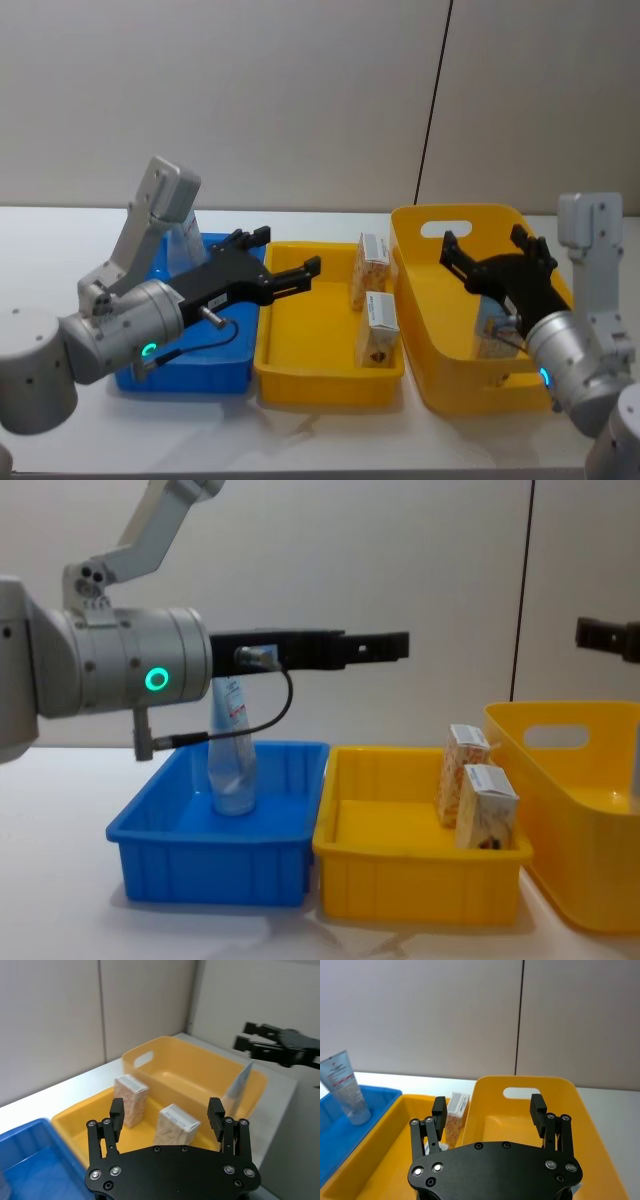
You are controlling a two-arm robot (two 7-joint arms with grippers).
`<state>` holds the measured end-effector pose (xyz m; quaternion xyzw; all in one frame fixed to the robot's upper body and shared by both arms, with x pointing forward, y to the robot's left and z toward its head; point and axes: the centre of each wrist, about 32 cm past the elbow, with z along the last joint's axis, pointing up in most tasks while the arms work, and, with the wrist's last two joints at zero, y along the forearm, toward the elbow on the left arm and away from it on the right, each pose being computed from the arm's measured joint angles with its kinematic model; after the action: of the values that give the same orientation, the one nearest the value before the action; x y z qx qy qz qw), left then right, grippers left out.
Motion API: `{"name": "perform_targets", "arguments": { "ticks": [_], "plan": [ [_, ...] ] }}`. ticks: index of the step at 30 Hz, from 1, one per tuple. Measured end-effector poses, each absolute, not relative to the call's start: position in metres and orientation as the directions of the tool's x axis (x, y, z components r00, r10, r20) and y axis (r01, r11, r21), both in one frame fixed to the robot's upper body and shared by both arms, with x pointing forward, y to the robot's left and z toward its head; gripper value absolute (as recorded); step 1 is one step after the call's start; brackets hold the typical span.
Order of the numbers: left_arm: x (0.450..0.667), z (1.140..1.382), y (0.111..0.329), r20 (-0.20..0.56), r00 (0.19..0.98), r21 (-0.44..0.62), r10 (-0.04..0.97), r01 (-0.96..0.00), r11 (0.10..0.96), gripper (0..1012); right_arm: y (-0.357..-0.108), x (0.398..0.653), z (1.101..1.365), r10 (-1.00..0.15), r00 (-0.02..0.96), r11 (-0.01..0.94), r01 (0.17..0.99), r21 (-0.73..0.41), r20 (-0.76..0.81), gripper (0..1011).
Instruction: Bimanual collaborative sorting of washing and personal care products
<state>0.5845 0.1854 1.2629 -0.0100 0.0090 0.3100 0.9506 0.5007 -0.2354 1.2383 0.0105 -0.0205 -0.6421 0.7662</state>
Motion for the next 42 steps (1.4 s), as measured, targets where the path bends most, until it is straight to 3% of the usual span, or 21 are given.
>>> {"name": "perform_targets", "arguments": {
  "ticks": [22,42],
  "plan": [
    [0.536,1.227,0.194,0.132,0.6,-0.017,0.789,-0.795,0.607,1001,-0.237,0.448,1.192,-0.946,0.322,0.324,0.944,0.06,0.042,1004],
    [0.496,1.206,0.198,0.234,0.42,-0.078,0.877,-0.891,0.448,1001,-0.237,0.443,1.189,-0.942,0.334,0.336,0.94,0.06,0.043,1004]
  ]
}}
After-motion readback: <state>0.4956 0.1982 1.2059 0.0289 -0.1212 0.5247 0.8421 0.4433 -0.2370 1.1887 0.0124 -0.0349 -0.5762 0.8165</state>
